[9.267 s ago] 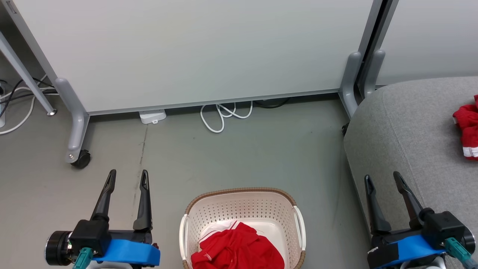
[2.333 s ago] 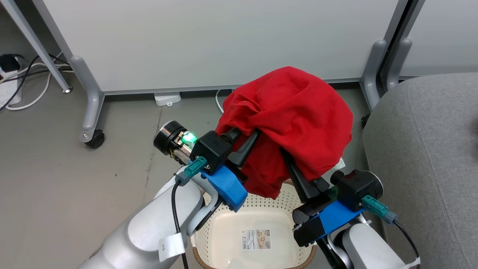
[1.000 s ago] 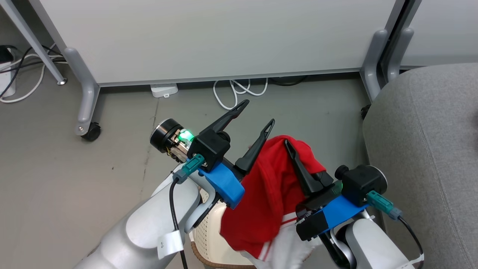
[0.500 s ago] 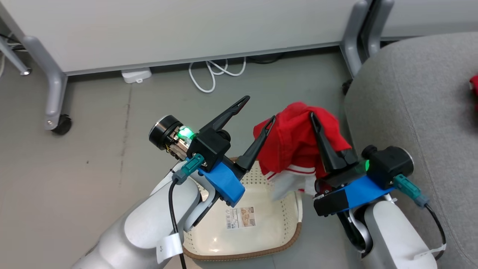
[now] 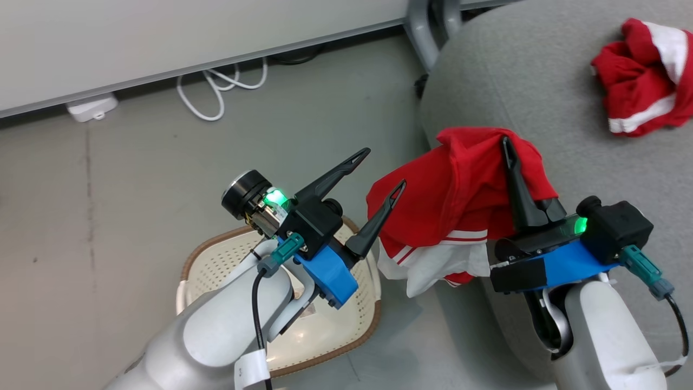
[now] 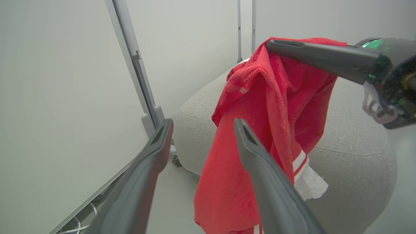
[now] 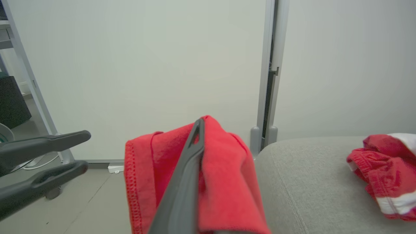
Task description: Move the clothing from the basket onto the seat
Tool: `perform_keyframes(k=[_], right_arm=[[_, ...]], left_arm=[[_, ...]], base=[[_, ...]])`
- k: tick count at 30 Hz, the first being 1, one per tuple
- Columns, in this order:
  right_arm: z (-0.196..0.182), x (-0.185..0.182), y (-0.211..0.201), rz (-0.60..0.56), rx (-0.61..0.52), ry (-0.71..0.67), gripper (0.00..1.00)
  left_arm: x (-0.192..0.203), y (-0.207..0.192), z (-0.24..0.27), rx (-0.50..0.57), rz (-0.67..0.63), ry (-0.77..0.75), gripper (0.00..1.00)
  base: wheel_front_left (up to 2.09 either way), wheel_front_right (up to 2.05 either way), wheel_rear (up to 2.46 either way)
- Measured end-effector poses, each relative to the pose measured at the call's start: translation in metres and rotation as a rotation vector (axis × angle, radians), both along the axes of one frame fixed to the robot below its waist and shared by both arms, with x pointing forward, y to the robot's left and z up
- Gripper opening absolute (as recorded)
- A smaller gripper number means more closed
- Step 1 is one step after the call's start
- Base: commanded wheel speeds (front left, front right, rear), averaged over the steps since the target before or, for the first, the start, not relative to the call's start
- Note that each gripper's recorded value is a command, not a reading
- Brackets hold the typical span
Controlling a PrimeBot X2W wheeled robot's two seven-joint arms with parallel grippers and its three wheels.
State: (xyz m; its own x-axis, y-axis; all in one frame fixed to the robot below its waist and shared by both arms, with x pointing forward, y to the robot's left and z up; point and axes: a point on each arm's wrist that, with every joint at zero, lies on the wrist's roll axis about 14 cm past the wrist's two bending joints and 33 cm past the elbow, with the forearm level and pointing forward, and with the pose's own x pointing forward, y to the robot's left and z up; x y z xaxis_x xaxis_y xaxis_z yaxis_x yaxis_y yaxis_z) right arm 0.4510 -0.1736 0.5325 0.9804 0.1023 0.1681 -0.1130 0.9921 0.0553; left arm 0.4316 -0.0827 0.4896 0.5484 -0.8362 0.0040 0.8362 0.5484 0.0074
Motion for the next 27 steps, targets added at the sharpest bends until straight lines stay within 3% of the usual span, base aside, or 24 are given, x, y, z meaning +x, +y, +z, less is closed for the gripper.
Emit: perform_keyframes(k=[13,27], right_arm=[[-0.008,-0.048,-0.073,-0.220,-0.032,0.042,0.00],[-0.002,-0.045,-0.074,-0.221,-0.056,0.026,0.00]], left_arm=[[-0.028,-0.054,-0.008,-0.025,-0.177,0.026,1.00],[-0.021,-0.054,-0.007,-0.040,-0.160,0.026,1.00]], base=[[0.00,0.00,0.00],[0.00,0.00,0.00]])
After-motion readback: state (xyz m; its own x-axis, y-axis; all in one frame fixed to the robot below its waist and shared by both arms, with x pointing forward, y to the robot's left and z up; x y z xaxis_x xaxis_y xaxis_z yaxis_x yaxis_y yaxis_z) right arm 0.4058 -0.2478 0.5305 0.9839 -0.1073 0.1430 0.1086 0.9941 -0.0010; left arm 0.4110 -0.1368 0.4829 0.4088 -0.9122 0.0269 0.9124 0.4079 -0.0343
